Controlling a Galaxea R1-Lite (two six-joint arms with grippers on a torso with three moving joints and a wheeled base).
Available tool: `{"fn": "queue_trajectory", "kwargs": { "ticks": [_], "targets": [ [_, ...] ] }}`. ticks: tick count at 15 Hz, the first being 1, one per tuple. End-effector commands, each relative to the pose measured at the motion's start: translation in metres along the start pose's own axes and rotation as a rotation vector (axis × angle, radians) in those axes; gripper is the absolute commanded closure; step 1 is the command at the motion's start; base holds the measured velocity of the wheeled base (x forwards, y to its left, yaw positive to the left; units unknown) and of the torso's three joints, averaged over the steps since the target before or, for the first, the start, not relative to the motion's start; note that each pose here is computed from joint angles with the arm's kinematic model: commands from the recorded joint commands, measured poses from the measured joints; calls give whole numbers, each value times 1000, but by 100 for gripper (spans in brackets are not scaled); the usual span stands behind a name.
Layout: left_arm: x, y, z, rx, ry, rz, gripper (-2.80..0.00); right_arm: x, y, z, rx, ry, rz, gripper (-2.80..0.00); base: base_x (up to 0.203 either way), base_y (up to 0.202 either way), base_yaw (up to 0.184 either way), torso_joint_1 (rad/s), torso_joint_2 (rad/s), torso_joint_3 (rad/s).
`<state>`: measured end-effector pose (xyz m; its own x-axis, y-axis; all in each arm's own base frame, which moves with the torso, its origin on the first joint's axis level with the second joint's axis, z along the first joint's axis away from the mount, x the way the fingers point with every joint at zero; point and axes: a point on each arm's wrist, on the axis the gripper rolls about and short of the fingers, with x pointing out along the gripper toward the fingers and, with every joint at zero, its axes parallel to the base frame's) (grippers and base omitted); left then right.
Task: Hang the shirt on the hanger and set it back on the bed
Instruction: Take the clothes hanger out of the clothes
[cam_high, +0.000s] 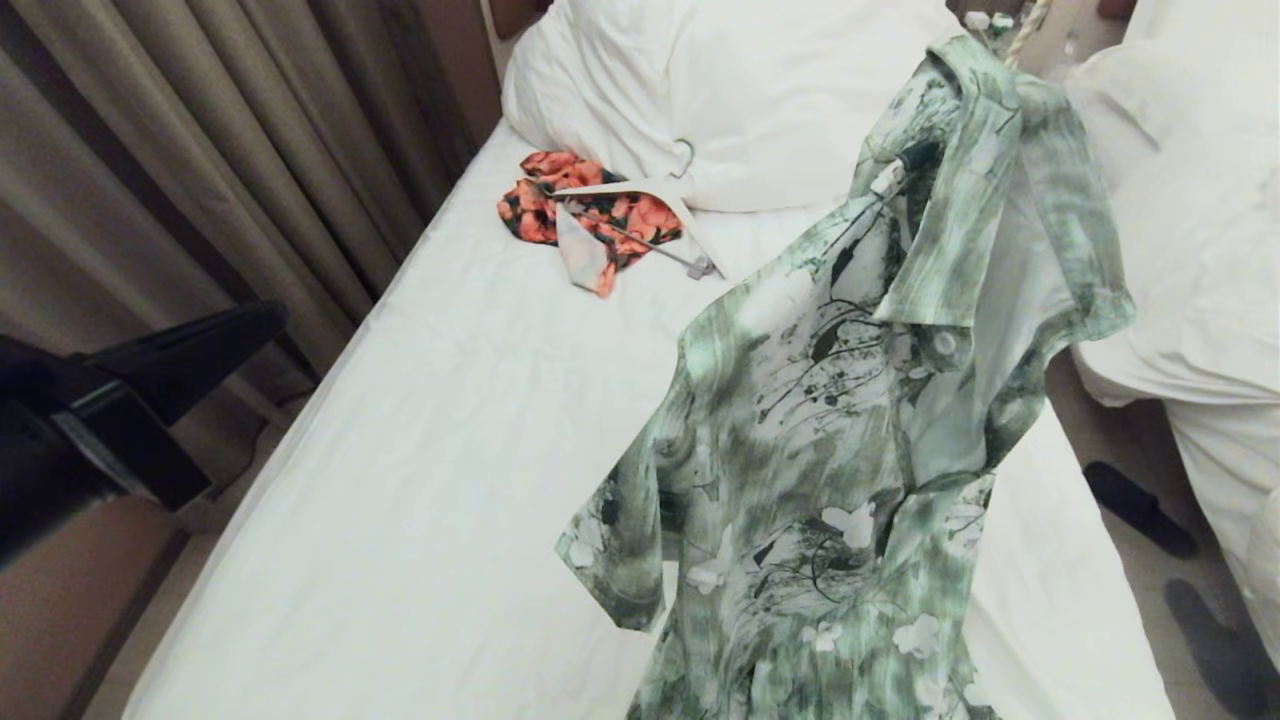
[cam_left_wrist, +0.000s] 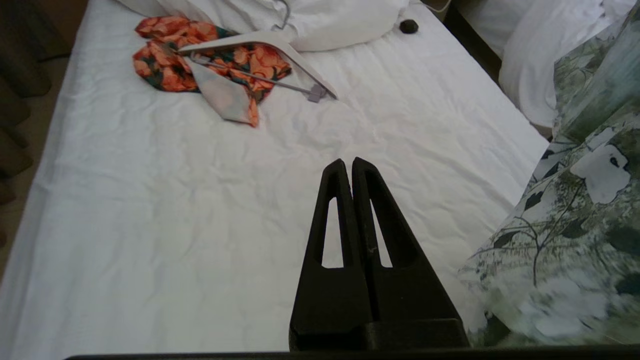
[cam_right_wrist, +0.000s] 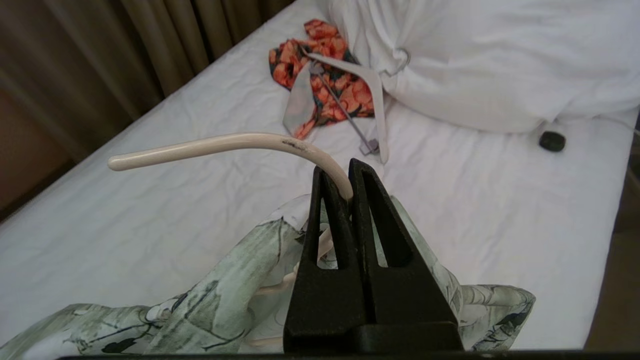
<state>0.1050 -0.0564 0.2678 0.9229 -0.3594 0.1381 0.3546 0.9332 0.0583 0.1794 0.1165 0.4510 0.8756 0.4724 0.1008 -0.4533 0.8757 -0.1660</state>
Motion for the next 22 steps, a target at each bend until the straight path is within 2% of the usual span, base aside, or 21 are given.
{"fn": "queue_trajectory", "kwargs": {
  "ticks": [1,4,17,22],
  "targets": [
    [-17,4,5,-4,-32,9,0,-2,0,2,-3,-9,1,0,0,0,0,202,-574,-359],
    [-25,5,7,-7,-51,9,0,-5,-1,10,-12,-75,-11,0,0,0,0,232,-594,-367],
    [-27,5,4,-12,-43,4,0,-6,-1,8,-8,-69,-11,0,0,0,0,162,-384,-227],
    [-27,4,0,-11,-34,-8,0,-14,-2,13,-4,-95,-8,0,0,0,0,73,-162,-86]
  ]
}}
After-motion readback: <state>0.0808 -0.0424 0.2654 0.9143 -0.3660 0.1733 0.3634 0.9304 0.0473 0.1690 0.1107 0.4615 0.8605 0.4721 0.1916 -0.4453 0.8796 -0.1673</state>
